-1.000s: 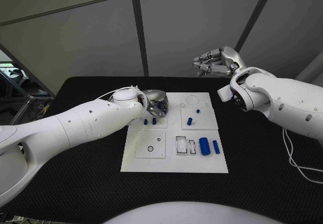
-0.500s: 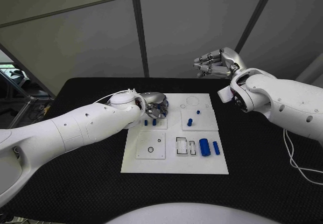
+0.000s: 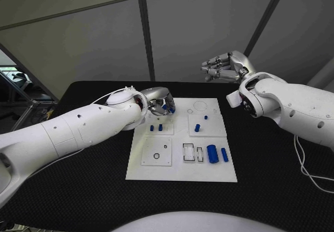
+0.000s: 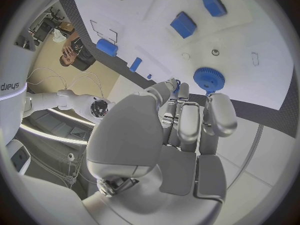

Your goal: Assemble the parts on the task board

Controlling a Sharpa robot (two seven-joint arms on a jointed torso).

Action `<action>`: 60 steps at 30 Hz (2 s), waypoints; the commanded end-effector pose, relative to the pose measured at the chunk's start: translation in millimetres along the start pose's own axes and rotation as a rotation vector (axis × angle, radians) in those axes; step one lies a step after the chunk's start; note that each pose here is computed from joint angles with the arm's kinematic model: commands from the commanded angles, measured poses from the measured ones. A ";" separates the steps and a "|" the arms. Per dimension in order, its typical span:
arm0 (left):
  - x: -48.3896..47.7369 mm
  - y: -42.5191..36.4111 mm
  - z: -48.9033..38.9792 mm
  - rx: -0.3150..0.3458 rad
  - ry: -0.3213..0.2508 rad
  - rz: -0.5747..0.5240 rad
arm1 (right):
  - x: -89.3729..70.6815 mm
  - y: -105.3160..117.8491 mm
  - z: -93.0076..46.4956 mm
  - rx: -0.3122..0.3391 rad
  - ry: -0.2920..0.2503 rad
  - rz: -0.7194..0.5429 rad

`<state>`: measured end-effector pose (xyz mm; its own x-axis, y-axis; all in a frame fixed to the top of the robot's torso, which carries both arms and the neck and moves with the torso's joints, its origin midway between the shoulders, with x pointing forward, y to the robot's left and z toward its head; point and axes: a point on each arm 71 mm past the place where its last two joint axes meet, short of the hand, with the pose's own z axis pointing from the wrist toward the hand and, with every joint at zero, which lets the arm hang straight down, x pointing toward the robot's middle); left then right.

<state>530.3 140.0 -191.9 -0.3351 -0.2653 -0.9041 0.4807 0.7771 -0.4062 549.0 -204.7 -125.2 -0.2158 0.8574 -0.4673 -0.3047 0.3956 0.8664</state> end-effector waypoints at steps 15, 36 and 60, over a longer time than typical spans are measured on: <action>-8.4 31.3 -22.7 -0.083 0.032 -0.023 | -2.3 0.3 -0.4 -0.006 0.002 -0.003; 5.9 43.4 -28.3 -0.122 0.082 -0.034 | -2.7 0.0 -0.6 -0.005 0.001 -0.003; 13.3 44.0 -22.4 -0.135 0.111 -0.038 | -1.8 0.6 -0.5 -0.007 0.004 -0.002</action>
<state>528.9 184.2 -218.3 -0.4292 -0.2421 -0.8701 0.3586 0.8385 -0.4102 549.0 -207.5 -125.4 -0.2134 0.8571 -0.4689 -0.3022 0.3985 0.8660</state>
